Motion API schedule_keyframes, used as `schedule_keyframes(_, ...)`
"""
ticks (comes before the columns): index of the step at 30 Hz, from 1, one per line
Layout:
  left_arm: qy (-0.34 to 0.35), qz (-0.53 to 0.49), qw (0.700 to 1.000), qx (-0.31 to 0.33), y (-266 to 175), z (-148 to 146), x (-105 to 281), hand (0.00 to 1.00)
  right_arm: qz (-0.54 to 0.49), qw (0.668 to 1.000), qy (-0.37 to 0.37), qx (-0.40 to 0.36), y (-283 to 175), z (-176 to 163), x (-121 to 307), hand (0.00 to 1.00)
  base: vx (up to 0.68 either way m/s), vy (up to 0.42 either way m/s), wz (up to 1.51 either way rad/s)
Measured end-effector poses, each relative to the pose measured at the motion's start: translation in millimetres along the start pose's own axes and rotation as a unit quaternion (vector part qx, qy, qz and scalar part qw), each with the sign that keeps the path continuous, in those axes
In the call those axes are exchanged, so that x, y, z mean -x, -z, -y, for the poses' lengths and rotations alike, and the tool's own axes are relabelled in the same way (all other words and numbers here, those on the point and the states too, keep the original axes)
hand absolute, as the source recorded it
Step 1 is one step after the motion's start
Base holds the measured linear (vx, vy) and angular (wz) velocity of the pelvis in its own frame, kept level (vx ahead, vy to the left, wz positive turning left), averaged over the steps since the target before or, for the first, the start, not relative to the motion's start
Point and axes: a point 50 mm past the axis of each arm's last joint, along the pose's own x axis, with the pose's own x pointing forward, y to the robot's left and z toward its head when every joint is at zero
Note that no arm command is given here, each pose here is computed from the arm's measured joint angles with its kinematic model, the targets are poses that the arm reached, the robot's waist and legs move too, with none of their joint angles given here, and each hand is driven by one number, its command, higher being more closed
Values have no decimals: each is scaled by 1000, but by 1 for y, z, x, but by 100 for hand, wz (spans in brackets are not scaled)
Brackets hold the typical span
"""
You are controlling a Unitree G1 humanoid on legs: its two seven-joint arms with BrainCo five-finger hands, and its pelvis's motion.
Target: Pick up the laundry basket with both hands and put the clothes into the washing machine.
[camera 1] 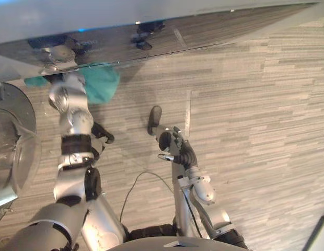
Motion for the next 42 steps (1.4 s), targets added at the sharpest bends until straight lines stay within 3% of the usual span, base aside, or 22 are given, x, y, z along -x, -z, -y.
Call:
schedule_keyframes(5,119,101,988,1,-56,69,-5,100,10,999,18,-48,-3,9,4,0,59,51,-8)
schedule_keyframes(9,177,178,968,-12,-97,123,-4,100,15,996,39,-81,-4,18,4,0,58,71,-8)
schedule_keyframes(13,165,208,962,-58,-118,142,-14,100,14,993,53,-101,-3,24,4,0,46,49,-11)
schedule_keyframes(16,161,219,948,-166,-118,154,-20,100,13,992,61,-113,-3,29,5,0,30,39,-6)
schedule_keyframes(18,139,278,877,-365,-112,158,-22,100,17,989,69,-130,-3,35,7,0,6,41,-3)
schedule_keyframes(19,135,294,856,-403,-112,159,-21,0,19,989,72,-130,-3,37,9,0,-2,32,-1)
schedule_keyframes(20,125,327,803,-482,-111,159,-21,0,21,987,77,-142,-1,40,13,0,-3,30,-1)
schedule_keyframes(21,120,335,786,-506,-111,159,-22,0,21,986,81,-145,0,41,15,0,-5,33,-1)
schedule_keyframes(22,106,343,738,-571,-110,155,-27,0,18,984,92,-153,2,45,19,0,-6,30,1)
schedule_keyframes(24,100,330,689,-637,-107,147,-35,0,21,981,100,-165,2,47,21,0,-6,16,1)
schedule_keyframes(26,94,304,659,-682,-106,136,-43,0,24,978,103,-179,2,48,21,0,0,0,0)
schedule_keyframes(28,95,284,650,-698,-104,128,-48,0,26,976,105,-187,1,47,23,0,2,3,-2)
schedule_keyframes(31,92,260,662,-697,-103,117,-52,0,33,977,96,-189,-2,46,24,0,0,0,0)
schedule_keyframes(34,72,204,734,-644,-102,91,-60,0,33,978,87,-189,-2,44,24,0,0,0,0)
schedule_keyframes(36,62,149,822,-546,-101,78,-65,0,26,978,84,-187,-1,44,24,0,0,0,0)
schedule_keyframes(39,63,124,878,-457,-104,76,-66,0,13,980,77,-180,2,42,24,0,22,17,6)
schedule_keyframes(42,67,113,896,-424,-103,76,-66,0,8,982,76,-175,2,43,24,0,15,11,7)
